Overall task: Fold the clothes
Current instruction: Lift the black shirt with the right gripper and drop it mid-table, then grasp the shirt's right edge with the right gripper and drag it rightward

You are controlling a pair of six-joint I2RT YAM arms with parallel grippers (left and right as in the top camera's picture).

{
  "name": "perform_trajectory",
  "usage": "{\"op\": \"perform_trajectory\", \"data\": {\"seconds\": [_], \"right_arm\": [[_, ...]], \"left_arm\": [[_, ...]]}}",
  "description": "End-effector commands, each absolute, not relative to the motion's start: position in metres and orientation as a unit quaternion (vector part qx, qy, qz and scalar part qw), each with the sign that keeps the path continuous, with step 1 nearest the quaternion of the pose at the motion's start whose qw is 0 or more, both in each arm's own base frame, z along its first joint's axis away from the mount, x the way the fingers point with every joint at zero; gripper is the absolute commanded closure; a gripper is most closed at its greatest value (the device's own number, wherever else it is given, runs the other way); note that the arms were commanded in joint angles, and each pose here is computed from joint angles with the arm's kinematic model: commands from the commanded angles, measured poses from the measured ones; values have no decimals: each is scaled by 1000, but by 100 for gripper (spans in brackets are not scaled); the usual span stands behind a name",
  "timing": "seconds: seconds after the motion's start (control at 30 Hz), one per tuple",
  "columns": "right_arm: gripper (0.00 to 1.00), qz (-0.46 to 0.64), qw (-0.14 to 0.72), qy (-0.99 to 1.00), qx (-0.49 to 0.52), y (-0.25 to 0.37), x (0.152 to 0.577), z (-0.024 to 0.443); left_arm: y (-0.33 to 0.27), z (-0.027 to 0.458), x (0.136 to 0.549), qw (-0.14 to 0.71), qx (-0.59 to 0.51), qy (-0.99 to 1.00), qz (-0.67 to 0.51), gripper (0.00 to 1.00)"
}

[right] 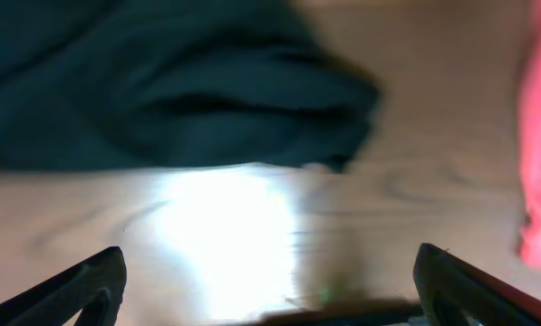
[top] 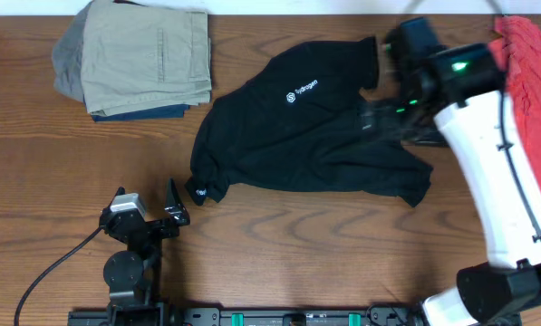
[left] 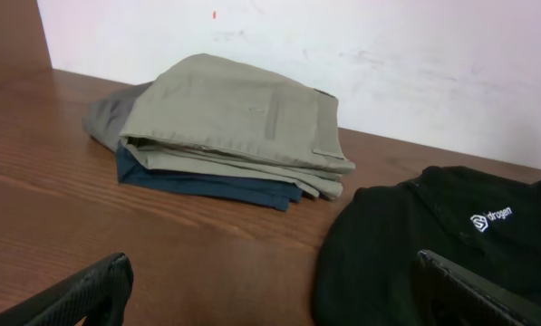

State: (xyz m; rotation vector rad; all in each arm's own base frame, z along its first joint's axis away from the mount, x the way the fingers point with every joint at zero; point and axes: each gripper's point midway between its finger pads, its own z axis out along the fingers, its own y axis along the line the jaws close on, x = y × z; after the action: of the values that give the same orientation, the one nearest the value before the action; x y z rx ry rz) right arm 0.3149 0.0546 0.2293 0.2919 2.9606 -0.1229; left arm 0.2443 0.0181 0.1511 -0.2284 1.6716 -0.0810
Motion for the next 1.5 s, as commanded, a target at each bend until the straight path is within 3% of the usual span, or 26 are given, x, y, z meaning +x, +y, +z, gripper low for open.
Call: {"op": "perform_trajectory", "data": {"seconds": [0.0, 0.17, 0.5, 0.73, 1.13, 1.47], "right_arm": [[1, -82, 69, 972, 208, 5, 313, 215], [1, -57, 26, 969, 239, -25, 309, 174], [1, 111, 34, 981, 158, 22, 329, 98], [1, 111, 41, 982, 149, 28, 324, 63], [1, 73, 144, 977, 138, 10, 363, 23], [4, 73, 121, 990, 12, 23, 363, -10]], "left_arm": [[22, 134, 243, 645, -105, 757, -23, 2], [22, 134, 243, 645, -105, 757, -23, 2], [22, 133, 243, 644, -104, 757, -22, 2], [22, 133, 243, 644, -105, 757, -23, 2], [22, 134, 243, 645, -105, 757, -23, 2], [22, 134, 243, 645, -105, 757, -23, 2]]}}
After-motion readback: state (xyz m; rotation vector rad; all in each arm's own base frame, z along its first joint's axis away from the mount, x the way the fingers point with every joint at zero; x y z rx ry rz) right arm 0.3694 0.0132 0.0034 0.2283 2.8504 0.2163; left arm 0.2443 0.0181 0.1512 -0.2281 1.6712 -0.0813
